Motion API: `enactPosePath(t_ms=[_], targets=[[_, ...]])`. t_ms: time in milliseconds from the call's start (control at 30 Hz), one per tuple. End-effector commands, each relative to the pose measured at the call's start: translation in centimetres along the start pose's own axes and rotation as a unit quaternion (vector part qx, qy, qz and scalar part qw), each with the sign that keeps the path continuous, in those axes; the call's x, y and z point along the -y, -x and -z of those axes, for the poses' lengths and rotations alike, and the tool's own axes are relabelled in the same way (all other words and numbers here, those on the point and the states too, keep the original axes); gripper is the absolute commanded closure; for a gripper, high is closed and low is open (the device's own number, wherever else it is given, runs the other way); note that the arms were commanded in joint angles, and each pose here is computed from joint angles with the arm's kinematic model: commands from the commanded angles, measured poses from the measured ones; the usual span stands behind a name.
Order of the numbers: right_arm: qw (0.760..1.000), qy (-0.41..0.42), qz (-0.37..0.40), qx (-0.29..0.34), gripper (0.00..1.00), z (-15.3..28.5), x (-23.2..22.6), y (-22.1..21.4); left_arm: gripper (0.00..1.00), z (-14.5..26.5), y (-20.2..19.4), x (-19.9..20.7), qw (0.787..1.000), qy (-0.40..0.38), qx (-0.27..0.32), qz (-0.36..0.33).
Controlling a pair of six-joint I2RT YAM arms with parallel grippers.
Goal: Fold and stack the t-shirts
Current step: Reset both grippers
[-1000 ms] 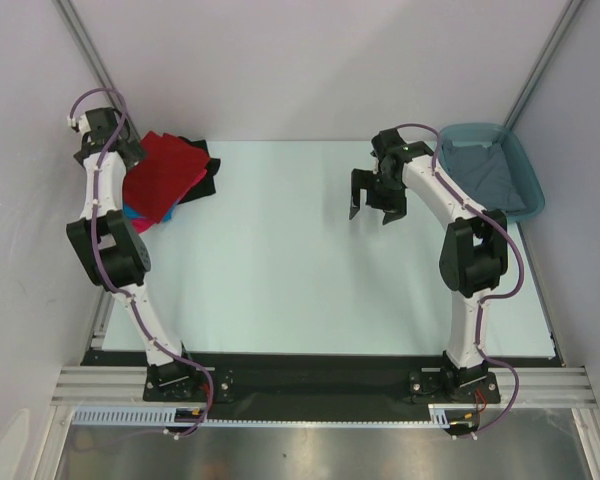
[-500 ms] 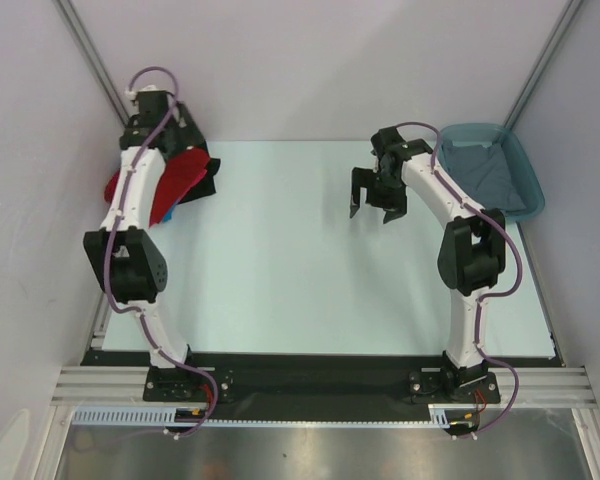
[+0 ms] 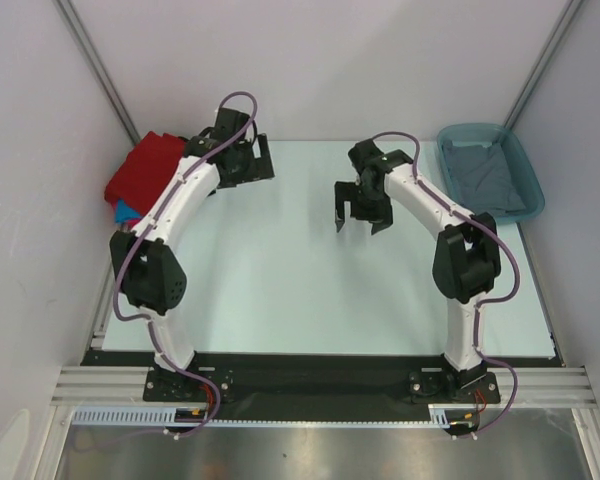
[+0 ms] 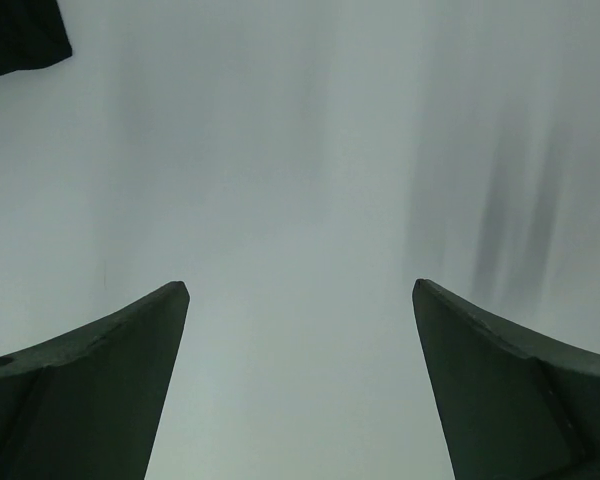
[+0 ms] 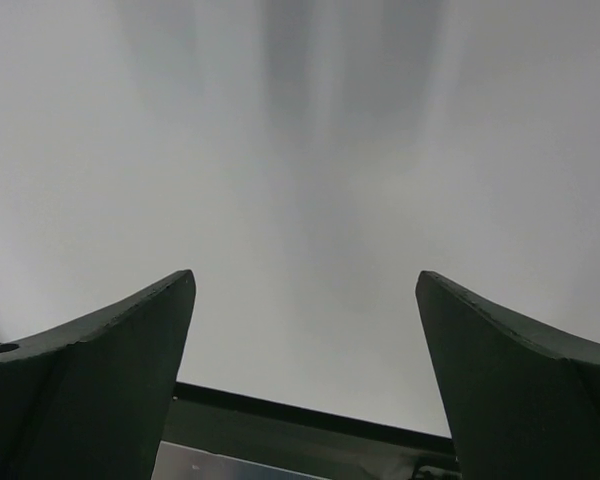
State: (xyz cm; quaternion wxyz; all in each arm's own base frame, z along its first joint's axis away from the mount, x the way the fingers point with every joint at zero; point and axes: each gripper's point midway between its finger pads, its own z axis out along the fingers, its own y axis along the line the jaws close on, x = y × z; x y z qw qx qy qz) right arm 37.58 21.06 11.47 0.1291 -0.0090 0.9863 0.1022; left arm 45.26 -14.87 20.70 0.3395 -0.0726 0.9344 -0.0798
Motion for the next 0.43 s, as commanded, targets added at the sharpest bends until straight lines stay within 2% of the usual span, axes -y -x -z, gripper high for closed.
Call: enactPosePath(t_ms=[0, 400], targets=[[0.999, 0.005, -0.008, 0.038, 0.0, 2.4, -0.8, 0.3, 0.0, 3.8, 1.7, -1.3, 0.999, 0.005, 0.037, 0.011], [0.998, -0.032, -0.009, 0.052, 0.0, 3.0, -1.0, -2.4, 0.0, 6.4, -1.8, -0.1, 0.997, -0.065, 0.049, 0.011]])
